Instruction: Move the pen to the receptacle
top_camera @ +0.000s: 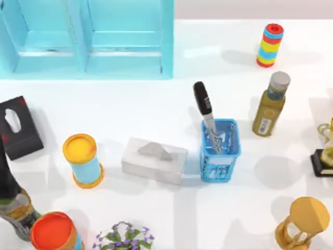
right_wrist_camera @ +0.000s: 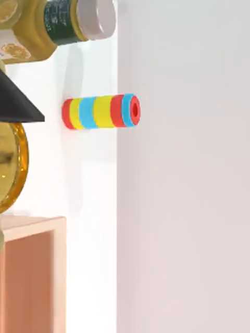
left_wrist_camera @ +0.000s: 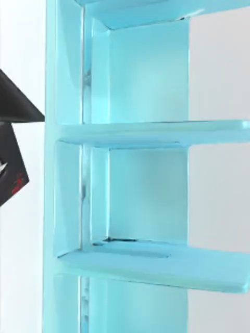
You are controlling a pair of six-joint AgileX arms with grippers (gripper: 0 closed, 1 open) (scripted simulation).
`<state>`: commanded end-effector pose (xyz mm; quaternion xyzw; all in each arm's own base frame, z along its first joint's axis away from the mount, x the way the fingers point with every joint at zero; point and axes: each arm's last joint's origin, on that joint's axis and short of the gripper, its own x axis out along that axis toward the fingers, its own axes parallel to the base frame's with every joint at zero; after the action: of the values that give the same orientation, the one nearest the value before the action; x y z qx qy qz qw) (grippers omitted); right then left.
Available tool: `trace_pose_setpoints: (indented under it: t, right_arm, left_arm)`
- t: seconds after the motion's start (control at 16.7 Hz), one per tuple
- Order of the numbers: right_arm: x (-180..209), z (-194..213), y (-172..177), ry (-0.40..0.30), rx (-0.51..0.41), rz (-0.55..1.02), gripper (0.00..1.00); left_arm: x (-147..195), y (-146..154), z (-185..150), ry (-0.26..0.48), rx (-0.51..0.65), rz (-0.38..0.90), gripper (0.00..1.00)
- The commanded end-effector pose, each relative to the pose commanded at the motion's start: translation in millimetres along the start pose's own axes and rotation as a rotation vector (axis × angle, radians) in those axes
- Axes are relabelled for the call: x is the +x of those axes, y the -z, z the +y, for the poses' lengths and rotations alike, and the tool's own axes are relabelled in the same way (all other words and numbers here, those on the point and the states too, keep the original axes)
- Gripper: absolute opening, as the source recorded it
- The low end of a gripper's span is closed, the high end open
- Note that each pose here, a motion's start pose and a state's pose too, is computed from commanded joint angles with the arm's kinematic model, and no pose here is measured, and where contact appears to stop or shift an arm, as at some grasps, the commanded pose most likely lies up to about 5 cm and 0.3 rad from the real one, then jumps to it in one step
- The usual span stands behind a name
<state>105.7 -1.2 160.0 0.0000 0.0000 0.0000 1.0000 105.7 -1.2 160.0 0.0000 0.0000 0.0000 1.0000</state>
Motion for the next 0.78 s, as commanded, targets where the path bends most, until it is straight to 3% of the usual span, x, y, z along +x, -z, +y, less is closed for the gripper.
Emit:
trace_pose_setpoints:
  t: [0.18,0.3,0.6,0.78]
  right_arm:
    - [0.4,0.9,-1.6,-0.014,-0.009,0.003,1.00]
    - [1.7,5.2,-11.4,-0.081,-0.028,0.005,1.00]
    - [20.0,29.4,-70.4,-0.401,-0.027,0.010,1.00]
    - [57.3,48.2,-83.2,-0.539,-0.015,0.150,1.00]
  left_arm:
    - [0.0,0.0,0.0,0.000,0.000,0.000,1.00]
    - [0.0,0.0,0.0,0.000,0.000,0.000,1.00]
    - [0.0,0.0,0.0,0.000,0.000,0.000,1.00]
    - [0.0,0.0,0.0,0.000,0.000,0.000,1.00]
